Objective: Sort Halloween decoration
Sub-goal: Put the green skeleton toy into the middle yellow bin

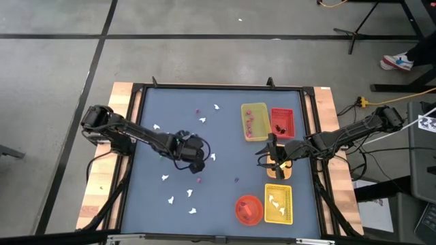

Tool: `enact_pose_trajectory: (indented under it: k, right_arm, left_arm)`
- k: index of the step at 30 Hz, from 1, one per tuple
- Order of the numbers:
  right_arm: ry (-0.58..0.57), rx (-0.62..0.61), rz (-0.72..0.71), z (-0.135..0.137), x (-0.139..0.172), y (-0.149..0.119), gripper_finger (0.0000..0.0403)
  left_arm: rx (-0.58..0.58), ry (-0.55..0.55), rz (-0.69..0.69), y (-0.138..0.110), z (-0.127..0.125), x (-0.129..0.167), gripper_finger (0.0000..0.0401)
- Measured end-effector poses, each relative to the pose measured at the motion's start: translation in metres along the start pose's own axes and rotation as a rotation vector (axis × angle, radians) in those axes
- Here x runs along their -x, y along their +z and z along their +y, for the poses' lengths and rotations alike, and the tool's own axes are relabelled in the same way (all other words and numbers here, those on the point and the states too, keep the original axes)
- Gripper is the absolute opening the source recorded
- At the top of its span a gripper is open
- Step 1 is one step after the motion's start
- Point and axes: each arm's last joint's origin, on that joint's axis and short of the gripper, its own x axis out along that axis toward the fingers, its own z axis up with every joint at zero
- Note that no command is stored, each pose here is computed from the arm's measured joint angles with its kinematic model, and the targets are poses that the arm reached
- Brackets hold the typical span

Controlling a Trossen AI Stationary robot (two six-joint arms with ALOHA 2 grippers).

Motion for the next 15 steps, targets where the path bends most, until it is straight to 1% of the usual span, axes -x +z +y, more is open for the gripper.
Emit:
enact_pose_trajectory:
  k: [9, 15]
  right_arm:
    - [0.000, 0.000, 0.000, 0.000, 0.000, 0.000, 0.0211]
    - [0.000, 0.000, 0.000, 0.000, 0.000, 0.000, 0.0211]
  left_arm:
    - [0.011, -0.022, -0.024, -0.026, 0.007, -0.026, 0.0123]
    - [0.031, -0.036, -0.045, -0.037, 0.013, -0.039, 0.0123]
